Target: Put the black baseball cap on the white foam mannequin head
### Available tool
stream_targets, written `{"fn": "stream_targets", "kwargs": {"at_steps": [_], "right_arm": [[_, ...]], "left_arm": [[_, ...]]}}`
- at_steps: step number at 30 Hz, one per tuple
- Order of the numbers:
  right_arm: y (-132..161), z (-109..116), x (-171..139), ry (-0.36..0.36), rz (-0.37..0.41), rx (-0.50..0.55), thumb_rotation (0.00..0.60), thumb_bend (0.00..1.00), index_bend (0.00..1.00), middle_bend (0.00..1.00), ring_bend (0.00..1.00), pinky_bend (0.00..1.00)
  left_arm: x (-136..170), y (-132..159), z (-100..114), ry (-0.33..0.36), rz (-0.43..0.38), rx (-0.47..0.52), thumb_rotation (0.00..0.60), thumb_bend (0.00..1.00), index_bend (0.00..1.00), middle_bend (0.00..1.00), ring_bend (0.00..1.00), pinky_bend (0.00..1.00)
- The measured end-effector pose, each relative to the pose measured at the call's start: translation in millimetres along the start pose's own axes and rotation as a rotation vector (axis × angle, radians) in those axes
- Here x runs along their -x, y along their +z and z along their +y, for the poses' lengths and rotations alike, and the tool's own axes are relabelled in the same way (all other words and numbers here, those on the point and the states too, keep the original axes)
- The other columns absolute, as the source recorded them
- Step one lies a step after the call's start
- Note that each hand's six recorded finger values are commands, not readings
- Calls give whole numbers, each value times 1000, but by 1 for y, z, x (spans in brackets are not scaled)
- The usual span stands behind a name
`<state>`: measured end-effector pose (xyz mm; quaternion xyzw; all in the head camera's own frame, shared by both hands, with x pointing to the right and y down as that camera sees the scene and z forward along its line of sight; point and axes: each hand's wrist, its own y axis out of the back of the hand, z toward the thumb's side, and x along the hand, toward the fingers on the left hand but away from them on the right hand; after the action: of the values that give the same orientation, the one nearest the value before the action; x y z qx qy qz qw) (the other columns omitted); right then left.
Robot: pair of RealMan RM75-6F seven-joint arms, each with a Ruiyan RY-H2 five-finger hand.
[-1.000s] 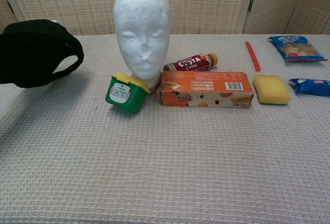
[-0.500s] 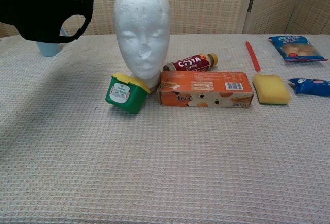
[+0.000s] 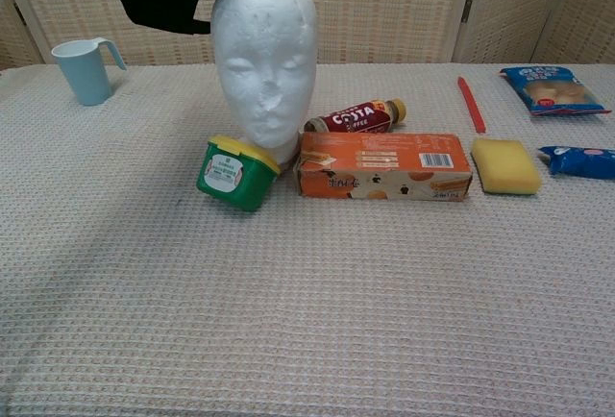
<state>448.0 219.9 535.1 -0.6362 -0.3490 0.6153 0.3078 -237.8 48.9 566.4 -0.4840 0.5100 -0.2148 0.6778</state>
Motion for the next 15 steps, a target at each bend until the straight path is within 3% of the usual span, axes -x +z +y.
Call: {"fn": "stream_targets", "kwargs": {"at_steps": [10, 15], "right_arm": [[-10, 6, 3, -5, -31, 13, 600, 59, 0, 0, 0, 0], [-12, 8, 2, -14, -35, 18, 600, 58, 0, 0, 0, 0]], "left_arm": [[-3, 70, -19, -12, -92, 76, 600, 613, 708, 1000, 1000, 1000], [3, 77, -21, -23, -110, 83, 600, 614, 709, 1000, 1000, 1000]]}}
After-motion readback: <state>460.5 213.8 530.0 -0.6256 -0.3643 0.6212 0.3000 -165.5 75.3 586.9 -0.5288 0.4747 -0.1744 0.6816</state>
